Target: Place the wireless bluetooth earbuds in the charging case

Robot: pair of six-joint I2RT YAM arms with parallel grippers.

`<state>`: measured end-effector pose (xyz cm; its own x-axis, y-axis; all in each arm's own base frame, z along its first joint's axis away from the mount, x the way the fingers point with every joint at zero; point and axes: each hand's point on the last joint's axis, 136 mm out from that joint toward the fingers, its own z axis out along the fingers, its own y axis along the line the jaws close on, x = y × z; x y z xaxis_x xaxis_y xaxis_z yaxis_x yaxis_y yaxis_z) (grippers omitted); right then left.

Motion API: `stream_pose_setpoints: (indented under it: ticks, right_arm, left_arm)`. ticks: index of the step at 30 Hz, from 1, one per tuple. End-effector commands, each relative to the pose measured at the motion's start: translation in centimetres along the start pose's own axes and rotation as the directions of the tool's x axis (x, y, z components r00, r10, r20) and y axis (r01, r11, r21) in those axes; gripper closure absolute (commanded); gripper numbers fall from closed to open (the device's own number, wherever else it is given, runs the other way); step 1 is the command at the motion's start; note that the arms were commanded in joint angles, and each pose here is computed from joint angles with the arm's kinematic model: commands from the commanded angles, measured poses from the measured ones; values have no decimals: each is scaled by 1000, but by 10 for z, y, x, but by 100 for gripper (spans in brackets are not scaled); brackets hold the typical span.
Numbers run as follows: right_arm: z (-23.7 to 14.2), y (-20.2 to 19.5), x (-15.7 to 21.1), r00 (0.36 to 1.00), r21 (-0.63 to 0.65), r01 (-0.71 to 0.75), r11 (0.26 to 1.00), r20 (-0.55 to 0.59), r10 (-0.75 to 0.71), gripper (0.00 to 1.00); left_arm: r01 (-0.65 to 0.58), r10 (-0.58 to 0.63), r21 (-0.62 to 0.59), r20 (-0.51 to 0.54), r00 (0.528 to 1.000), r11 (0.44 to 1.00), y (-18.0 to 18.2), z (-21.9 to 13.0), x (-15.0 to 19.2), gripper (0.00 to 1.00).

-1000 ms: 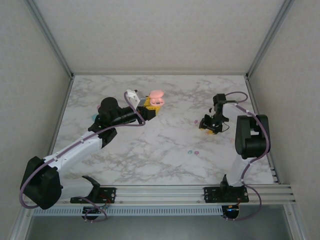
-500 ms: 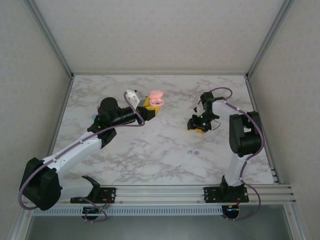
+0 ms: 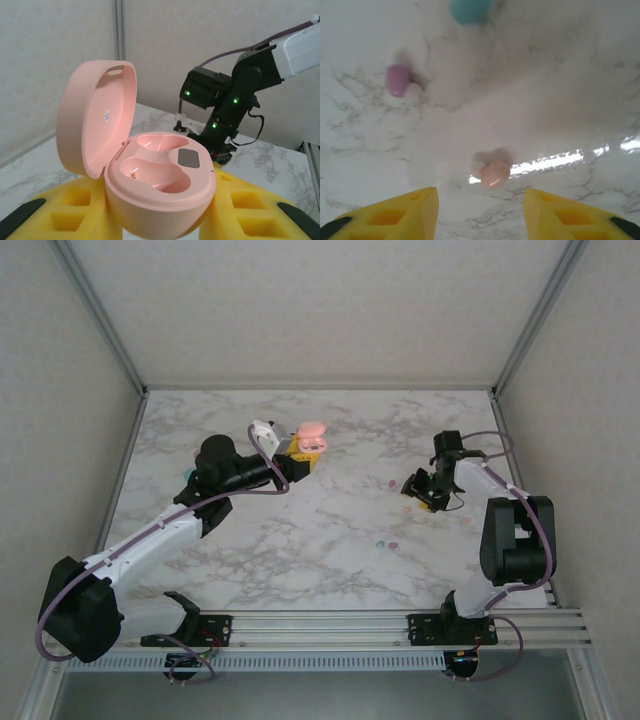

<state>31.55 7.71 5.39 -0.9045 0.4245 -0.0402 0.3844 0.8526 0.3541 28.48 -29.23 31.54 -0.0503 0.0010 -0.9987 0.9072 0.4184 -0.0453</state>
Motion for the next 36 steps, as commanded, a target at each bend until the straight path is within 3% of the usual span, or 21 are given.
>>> stream_pose_setpoints:
  ticks: [1, 20, 36]
  right_arm:
    - [9, 9, 6, 997, -64, -80, 995, -27, 79, 51]
    - [33, 0, 10, 991, -14, -114, 993, -74, 112, 53]
    - [33, 19, 0, 998, -11, 6, 1000, -60, -7, 59]
  left_arm:
    - [-36, 36, 11, 37, 999, 999, -6, -2, -18, 78]
    - [-35, 35, 11, 33, 999, 999, -6, -2, -16, 78]
    - [-35, 34, 2, 30, 999, 999, -5, -3, -17, 78]
